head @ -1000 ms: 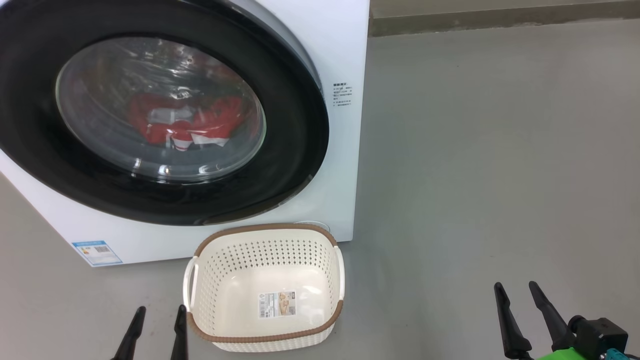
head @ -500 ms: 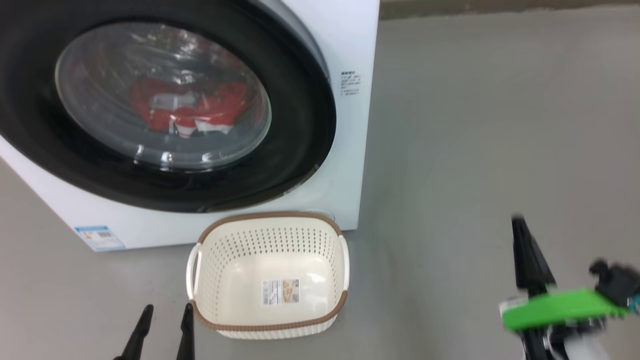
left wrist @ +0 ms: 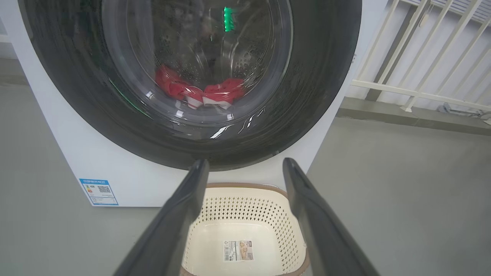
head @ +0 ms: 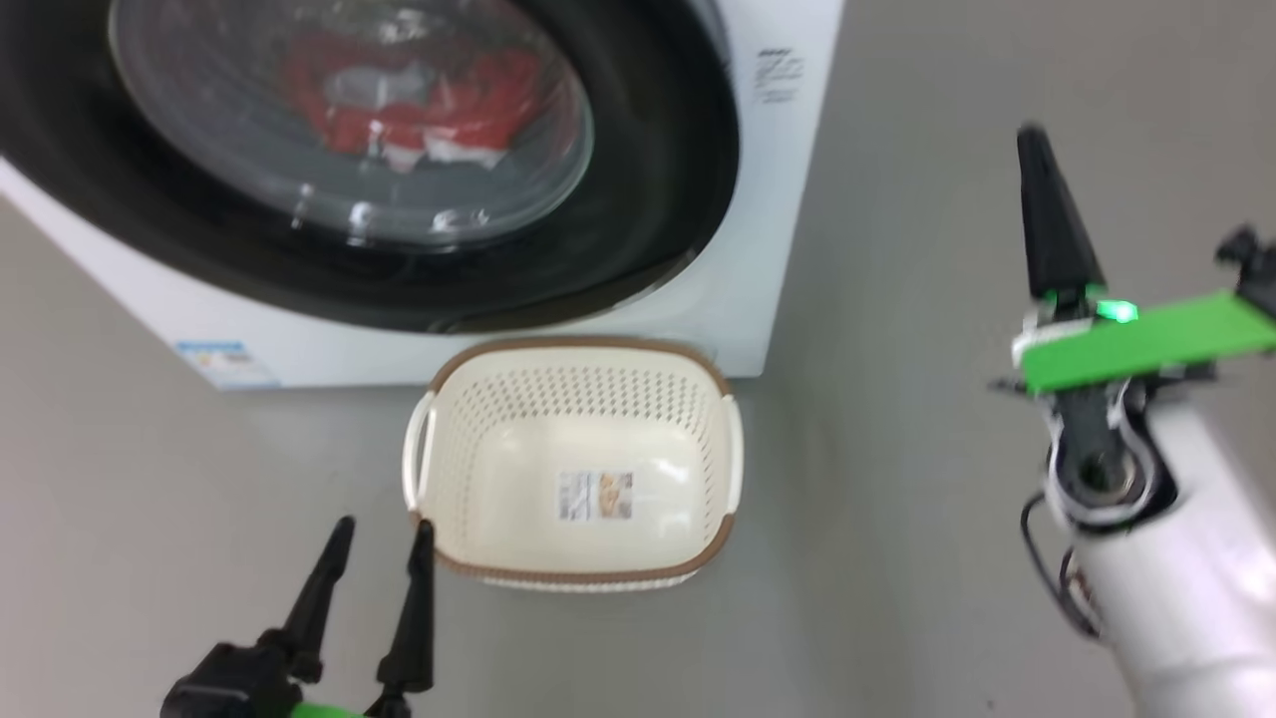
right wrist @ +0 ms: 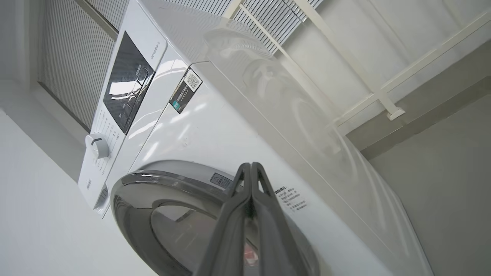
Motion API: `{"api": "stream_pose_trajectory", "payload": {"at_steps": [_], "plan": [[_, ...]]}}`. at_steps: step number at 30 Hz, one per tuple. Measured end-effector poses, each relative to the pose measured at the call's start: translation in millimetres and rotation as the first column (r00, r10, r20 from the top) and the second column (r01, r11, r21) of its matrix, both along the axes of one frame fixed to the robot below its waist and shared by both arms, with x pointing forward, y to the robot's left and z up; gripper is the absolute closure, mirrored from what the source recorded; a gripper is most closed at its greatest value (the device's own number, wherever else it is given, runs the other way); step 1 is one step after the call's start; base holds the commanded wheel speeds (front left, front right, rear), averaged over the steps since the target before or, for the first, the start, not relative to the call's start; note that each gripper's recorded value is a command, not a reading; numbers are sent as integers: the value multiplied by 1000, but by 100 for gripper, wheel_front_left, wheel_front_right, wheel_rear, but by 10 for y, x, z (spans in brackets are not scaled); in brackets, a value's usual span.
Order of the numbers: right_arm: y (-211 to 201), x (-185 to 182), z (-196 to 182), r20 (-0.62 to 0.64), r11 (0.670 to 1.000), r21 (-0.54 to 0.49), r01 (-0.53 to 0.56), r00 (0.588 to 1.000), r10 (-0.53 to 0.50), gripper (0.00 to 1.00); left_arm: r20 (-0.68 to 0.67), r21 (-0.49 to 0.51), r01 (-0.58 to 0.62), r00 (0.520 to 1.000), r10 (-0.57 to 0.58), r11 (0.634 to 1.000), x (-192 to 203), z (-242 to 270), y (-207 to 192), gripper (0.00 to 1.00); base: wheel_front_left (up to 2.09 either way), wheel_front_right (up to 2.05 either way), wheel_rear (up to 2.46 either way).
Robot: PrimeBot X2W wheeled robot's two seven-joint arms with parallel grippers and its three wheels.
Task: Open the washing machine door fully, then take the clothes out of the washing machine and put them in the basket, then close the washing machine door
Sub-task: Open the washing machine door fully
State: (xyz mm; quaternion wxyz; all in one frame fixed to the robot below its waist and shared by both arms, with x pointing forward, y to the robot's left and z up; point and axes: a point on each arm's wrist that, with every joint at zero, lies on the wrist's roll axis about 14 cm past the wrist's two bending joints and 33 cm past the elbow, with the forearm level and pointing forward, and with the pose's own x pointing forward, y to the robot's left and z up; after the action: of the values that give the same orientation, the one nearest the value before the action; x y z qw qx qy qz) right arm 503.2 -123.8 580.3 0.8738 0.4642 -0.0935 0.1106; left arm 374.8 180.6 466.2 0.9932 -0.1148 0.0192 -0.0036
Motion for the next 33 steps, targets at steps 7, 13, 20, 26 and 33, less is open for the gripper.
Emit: {"api": "stream_pose_trajectory", "payload": {"at_steps": [7,13,20,26,33], "plan": [[463,401,154,-24,954,167,-248,967,255,100,-31,-17,-18,999,18,1000,69,-105,47,0,0,0,0],[875,586,239,-27,850,248,-464,874,485,100,-67,-19,-33,997,32,999,112,-232,107,0,0,0,0],[1180,823,295,-11,689,355,-632,734,679,100,-109,-18,-45,993,43,999,166,-384,164,0,0,0,0],[1292,996,188,-43,619,378,-689,654,755,100,-136,-17,-54,989,51,998,181,-476,193,0,0,0,0],[1439,1143,-56,-124,582,382,-718,584,802,100,-156,-16,-60,986,57,998,219,-551,220,0,0,0,0]]}}
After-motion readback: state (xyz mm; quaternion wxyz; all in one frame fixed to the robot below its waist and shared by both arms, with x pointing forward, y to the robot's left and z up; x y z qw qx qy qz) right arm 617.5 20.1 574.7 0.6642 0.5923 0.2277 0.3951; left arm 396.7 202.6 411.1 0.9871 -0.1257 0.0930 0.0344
